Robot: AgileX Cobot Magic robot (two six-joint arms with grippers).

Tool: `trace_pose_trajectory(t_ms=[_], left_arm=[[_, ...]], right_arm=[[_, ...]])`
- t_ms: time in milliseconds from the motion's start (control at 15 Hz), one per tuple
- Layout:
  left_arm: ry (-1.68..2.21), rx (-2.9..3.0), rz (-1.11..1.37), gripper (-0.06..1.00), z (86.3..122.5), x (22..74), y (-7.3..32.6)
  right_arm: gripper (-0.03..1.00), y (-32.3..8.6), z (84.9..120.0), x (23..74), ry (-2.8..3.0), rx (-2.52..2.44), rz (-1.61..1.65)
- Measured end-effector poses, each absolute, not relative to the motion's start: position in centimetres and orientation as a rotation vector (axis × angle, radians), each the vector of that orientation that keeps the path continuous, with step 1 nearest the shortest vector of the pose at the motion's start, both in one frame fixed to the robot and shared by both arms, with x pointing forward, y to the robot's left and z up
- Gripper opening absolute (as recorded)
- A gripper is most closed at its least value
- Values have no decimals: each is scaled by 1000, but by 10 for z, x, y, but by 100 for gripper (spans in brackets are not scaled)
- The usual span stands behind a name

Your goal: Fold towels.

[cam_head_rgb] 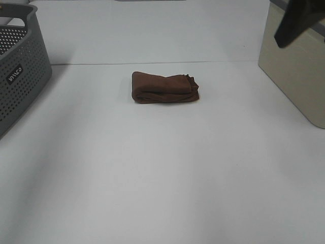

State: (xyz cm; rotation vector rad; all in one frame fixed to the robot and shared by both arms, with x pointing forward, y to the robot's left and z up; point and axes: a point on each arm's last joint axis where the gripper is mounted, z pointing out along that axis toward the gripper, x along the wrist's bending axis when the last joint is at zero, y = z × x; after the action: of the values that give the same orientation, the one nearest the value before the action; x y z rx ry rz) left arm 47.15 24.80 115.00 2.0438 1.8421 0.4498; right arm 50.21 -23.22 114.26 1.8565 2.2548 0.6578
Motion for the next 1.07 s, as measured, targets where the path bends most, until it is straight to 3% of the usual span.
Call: trace_pose_trajectory(t_ms=[333, 400, 600, 867, 1067], left_arm=[[1806, 1986, 485, 71, 1125, 366, 275], [1752, 1919, 519, 71, 1116, 325, 284], [1658, 1838, 582, 71, 1098, 279, 294], [1434, 1824, 633, 71, 1064, 236, 298], [1317, 1827, 661, 71, 1057, 232, 295]], right_arm=[[81, -255, 1103, 412, 2275, 1859, 533], [81, -262, 1083, 380, 2280, 1860, 501], [81, -270, 1069, 341, 2259, 1808, 555], [81, -280, 1063, 293, 2112, 1572, 790], [81, -285, 1054, 268, 2010, 1471, 905]])
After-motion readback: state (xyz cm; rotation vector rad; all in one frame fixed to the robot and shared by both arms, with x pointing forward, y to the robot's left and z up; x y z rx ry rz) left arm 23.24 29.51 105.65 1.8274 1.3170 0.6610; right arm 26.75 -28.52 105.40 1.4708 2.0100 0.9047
